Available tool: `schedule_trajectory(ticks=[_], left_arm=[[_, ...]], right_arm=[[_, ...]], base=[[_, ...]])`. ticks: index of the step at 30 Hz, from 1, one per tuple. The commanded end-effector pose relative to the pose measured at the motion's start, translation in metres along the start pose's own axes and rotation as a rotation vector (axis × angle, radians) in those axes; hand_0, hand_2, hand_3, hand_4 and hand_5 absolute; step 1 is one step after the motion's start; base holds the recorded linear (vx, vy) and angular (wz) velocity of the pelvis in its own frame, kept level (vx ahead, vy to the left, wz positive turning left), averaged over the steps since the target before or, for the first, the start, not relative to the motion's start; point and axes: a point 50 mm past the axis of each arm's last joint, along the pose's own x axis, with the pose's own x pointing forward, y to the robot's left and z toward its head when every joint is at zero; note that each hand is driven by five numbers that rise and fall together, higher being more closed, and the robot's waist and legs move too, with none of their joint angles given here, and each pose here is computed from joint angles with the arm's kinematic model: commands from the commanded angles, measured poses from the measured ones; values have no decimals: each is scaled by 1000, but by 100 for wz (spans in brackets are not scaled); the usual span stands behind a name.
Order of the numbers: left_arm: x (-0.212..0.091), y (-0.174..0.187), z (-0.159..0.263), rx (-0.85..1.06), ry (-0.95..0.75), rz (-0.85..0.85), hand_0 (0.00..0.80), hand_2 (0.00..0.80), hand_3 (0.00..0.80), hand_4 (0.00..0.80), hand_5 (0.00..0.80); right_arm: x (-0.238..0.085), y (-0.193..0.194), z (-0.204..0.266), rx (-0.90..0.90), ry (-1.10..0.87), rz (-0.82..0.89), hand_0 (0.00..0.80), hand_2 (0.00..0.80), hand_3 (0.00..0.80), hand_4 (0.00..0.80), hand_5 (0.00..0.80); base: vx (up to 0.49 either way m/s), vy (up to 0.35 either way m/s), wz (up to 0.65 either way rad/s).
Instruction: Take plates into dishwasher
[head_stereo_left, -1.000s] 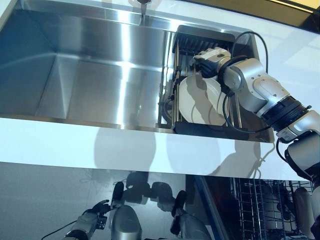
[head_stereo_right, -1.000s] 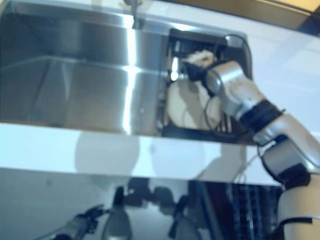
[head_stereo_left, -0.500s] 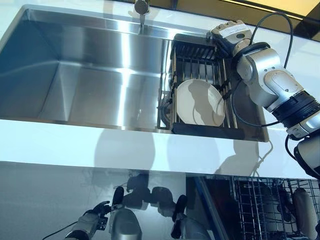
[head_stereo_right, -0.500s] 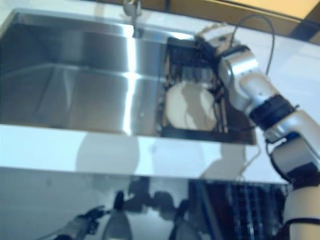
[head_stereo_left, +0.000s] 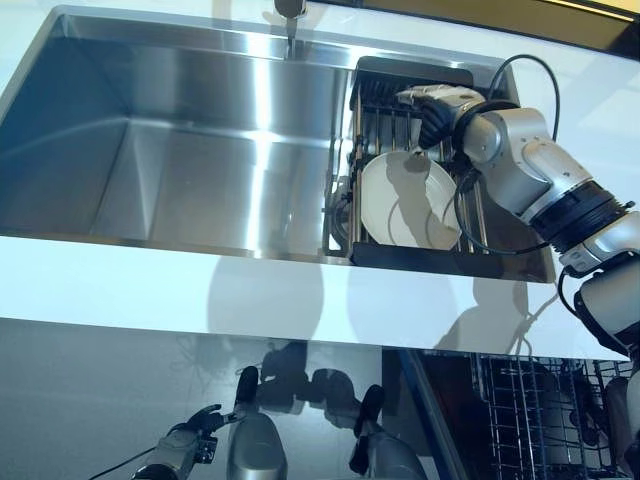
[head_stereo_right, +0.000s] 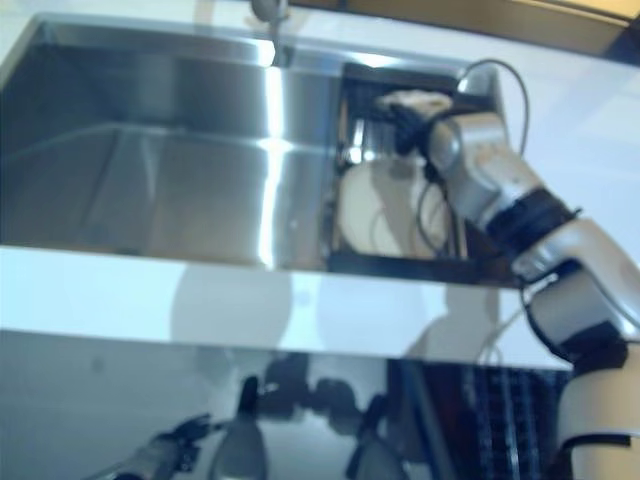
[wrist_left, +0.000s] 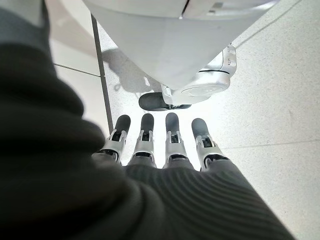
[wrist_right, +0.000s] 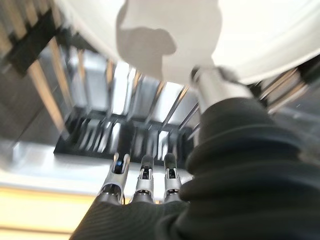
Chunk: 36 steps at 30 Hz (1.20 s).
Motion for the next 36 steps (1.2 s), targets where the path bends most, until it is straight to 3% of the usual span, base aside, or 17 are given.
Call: schedule_trajectory(ticks=[1, 23, 25, 26, 36], left_arm=[[2, 1, 15, 44, -31, -3, 0, 0, 0, 0, 0], [3, 11, 22, 45, -34, 30, 0, 0, 0, 0, 0], [3, 12, 22, 43, -33, 31, 0, 0, 0, 0, 0], [3, 12, 22, 41, -33, 31, 0, 0, 0, 0, 0], [3, 11, 24, 34, -41, 32, 0, 0, 0, 0, 0]], right_arm=[[-4, -23, -5, -40, 5, -26, 0, 0, 0, 0, 0], [-1, 15, 2, -178, -16, 231, 0, 0, 0, 0, 0], [-1, 14, 5, -212, -28, 218, 700, 700, 700, 700, 700], [0, 14, 8, -243, -31, 214, 800, 800, 800, 800, 800], [-2, -11, 8, -443, 17, 42, 800, 800, 800, 800, 800]], base=[[-20, -8, 5], [-2, -1, 1], [0, 0, 0], [0, 0, 0], [0, 0, 0]])
